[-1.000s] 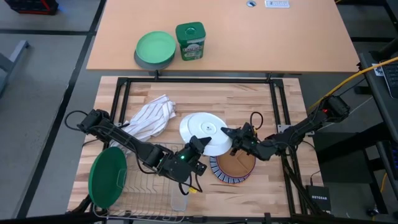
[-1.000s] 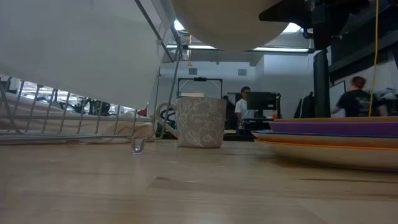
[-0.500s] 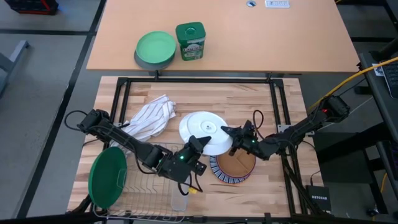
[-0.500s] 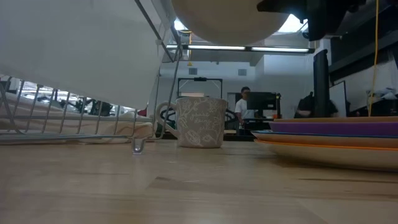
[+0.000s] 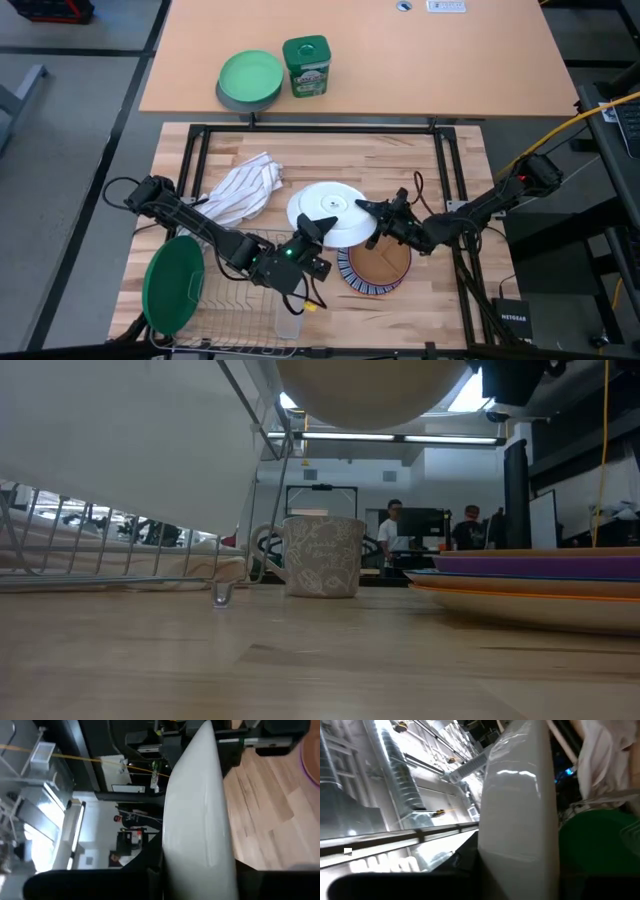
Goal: Sort dishes
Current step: Put the white plate into the dish rack
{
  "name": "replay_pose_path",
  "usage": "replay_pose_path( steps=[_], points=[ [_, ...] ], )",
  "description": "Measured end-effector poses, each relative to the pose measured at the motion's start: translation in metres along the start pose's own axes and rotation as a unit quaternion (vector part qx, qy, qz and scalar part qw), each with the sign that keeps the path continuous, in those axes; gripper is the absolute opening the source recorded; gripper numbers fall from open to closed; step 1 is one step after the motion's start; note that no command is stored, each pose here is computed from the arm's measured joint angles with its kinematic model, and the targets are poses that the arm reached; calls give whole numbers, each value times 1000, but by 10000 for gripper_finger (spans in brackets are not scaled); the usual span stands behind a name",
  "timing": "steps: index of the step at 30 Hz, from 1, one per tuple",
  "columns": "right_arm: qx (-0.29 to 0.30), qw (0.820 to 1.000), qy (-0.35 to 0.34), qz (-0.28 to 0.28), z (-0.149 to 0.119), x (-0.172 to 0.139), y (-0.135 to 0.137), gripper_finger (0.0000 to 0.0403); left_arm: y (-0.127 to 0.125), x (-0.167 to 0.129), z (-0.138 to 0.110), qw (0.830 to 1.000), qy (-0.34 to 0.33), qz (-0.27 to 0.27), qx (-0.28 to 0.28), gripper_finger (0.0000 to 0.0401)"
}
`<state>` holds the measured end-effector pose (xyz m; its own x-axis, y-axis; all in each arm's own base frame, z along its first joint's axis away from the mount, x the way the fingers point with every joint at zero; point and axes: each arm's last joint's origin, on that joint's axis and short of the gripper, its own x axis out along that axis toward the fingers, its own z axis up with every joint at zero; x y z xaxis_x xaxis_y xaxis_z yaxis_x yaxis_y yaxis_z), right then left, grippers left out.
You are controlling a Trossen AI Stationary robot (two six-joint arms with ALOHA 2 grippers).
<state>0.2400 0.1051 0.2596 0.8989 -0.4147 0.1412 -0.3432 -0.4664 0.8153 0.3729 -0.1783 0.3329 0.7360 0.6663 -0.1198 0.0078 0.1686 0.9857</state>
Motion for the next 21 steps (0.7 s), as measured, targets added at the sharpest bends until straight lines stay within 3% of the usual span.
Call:
replay_pose_path(
  steps=[6, 15, 21],
  points=[
    [12, 1000, 7, 15, -2, 0, 5, 66, 3, 3, 0, 999, 0, 4, -36, 53],
    [-3, 1000, 18, 7, -4, 0, 5, 65, 1, 2, 2, 999, -12, -1, -43, 85],
    [-24, 999, 26, 11, -6, 0, 7, 64, 3, -3, 2, 994, 3, 13, -105, 106]
  ],
)
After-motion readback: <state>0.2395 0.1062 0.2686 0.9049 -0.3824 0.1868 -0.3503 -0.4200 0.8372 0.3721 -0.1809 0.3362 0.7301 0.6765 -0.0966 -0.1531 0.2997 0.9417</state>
